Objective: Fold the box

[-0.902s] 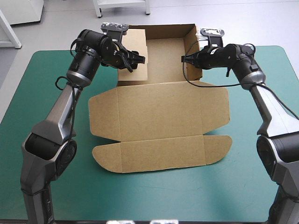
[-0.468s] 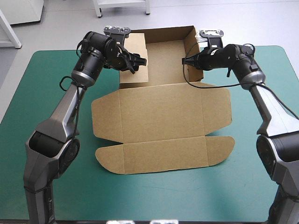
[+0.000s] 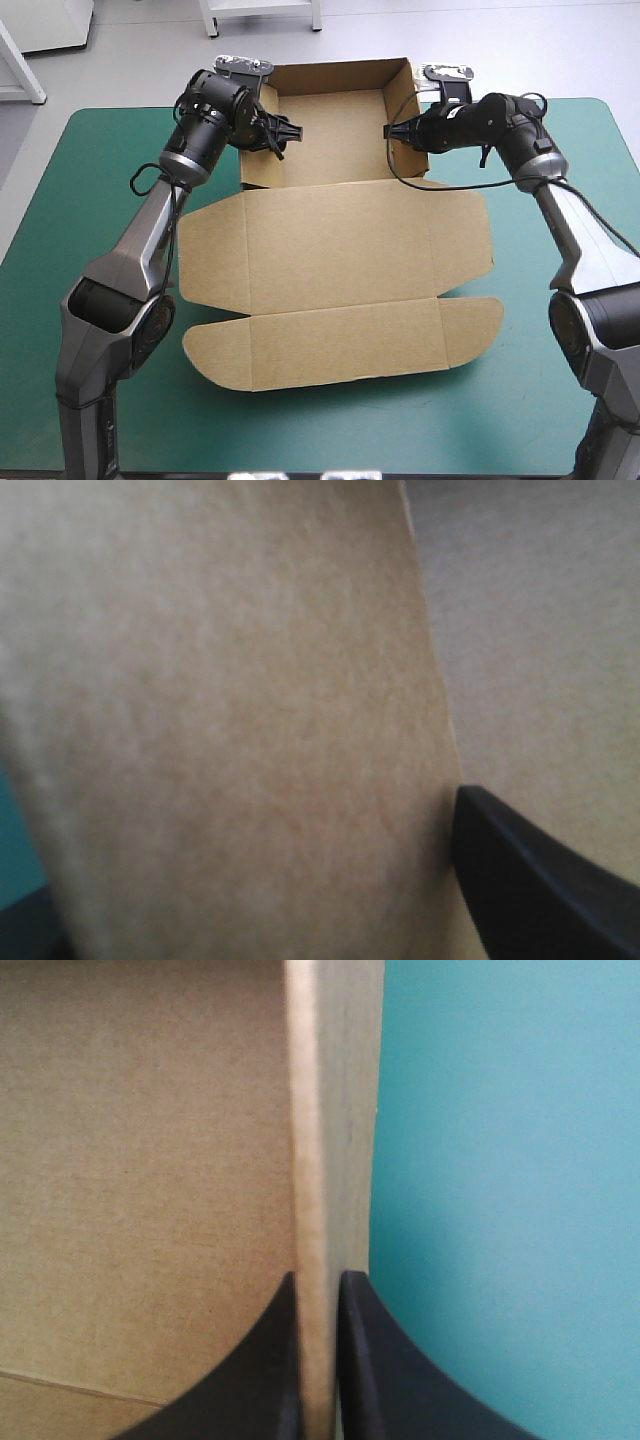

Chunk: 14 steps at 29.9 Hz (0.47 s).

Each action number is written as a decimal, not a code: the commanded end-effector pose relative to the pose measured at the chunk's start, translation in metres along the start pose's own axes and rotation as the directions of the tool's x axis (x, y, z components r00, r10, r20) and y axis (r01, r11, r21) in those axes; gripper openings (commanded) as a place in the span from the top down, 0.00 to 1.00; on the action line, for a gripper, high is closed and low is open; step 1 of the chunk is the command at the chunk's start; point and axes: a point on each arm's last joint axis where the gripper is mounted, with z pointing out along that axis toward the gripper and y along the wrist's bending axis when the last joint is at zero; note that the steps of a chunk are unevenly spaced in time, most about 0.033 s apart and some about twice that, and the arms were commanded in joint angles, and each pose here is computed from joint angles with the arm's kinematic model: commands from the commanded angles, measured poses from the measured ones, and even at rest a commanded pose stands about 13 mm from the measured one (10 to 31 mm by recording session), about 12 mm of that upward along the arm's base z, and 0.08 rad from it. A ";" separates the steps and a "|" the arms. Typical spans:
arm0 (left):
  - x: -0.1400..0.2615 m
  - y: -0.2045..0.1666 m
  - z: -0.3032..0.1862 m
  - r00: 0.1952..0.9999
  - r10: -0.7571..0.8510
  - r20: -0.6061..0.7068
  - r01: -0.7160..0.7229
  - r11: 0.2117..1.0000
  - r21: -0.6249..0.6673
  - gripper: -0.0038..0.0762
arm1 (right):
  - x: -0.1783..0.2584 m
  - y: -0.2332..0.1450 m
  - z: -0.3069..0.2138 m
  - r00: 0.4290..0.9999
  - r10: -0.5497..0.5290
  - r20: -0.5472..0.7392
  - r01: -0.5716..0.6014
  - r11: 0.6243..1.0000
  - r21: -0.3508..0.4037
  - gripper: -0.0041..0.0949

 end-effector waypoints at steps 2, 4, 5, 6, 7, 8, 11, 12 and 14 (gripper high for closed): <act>-0.006 0.015 -0.032 0.999 0.017 0.051 -0.013 0.997 -0.075 0.31 | -0.025 0.025 -0.044 0.986 0.053 0.158 -0.037 0.994 -0.106 0.96; -0.007 0.015 -0.032 0.998 0.014 0.064 -0.010 0.998 -0.064 0.31 | -0.025 0.025 -0.044 0.986 0.055 0.158 -0.038 0.994 -0.107 0.96; -0.008 0.014 -0.032 0.997 0.015 0.074 -0.011 0.998 -0.057 0.31 | -0.025 0.025 -0.044 0.986 0.055 0.158 -0.038 0.994 -0.107 0.96; -0.009 0.014 -0.033 0.996 0.015 0.087 -0.011 0.999 -0.048 0.31 | -0.025 0.025 -0.044 0.987 0.051 0.154 -0.035 0.994 -0.104 0.96; -0.009 0.013 -0.033 0.996 0.017 0.090 -0.013 0.999 -0.041 0.31 | -0.025 0.025 -0.044 0.987 0.051 0.154 -0.035 0.994 -0.104 0.96; -0.009 0.012 -0.033 0.996 0.013 0.088 -0.010 0.999 -0.030 0.31 | -0.024 0.025 -0.044 0.987 0.047 0.152 -0.032 0.994 -0.101 0.96; -0.007 0.009 -0.033 0.998 0.003 0.067 -0.003 1.000 0.005 0.33 | -0.024 0.023 -0.044 0.988 0.031 0.150 -0.018 0.996 -0.084 0.96; -0.007 0.008 -0.033 0.998 0.000 0.060 -0.001 1.000 0.010 0.35 | -0.024 0.023 -0.044 0.989 0.024 0.145 -0.013 0.997 -0.075 0.96; -0.005 0.006 -0.032 0.999 -0.006 0.042 0.005 0.999 0.032 0.42 | -0.023 0.021 -0.043 0.991 0.014 0.137 -0.007 0.999 -0.053 0.96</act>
